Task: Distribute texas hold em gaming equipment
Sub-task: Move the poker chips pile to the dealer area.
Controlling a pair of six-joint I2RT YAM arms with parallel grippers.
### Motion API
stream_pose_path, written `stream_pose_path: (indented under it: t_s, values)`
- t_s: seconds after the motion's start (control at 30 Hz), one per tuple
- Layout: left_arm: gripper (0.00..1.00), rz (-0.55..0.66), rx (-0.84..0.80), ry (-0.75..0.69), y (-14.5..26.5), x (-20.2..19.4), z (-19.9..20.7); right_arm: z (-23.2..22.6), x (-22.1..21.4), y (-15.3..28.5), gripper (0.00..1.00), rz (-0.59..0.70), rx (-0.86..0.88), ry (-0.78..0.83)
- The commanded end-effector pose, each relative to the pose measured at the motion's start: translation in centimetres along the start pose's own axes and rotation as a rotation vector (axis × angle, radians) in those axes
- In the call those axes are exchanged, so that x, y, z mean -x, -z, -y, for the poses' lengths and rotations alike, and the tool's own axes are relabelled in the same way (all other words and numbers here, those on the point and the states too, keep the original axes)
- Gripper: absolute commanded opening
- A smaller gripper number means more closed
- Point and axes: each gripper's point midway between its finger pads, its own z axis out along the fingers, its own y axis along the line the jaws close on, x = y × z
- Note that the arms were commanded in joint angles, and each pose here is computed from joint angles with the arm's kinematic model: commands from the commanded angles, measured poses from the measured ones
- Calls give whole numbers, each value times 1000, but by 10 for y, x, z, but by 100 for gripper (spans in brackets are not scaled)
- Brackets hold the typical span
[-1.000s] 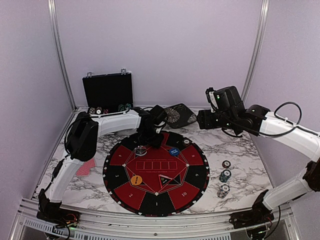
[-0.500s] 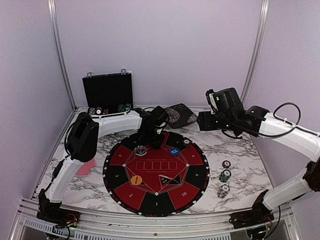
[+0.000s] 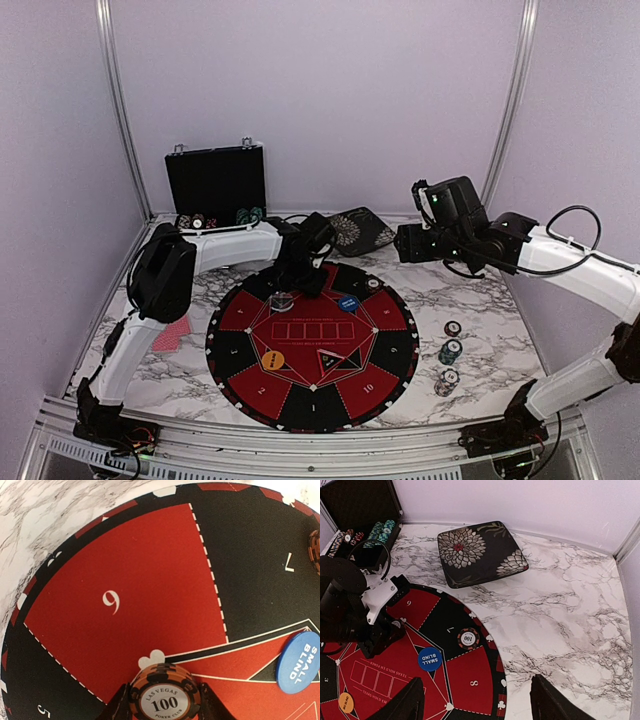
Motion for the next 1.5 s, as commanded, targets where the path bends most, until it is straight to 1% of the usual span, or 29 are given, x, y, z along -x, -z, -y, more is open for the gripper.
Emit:
stream_pose_path:
  t_s: [0.0,0.8,1.07,1.47]
  values:
    - [32,-120,76,37,-22,-35,-38,4,6,7,70,18,-10,-18]
    - [31,-167,156,156,-27,-56,-114,2,5,3,70,11,-7,-9]
    - [31,-172,176,169,-26,-59,-125,2,5,3,70,7,-9,-8]
    - [32,-171,178,181,-24,-59,-129,2,4,3,70,5,-10,-7]
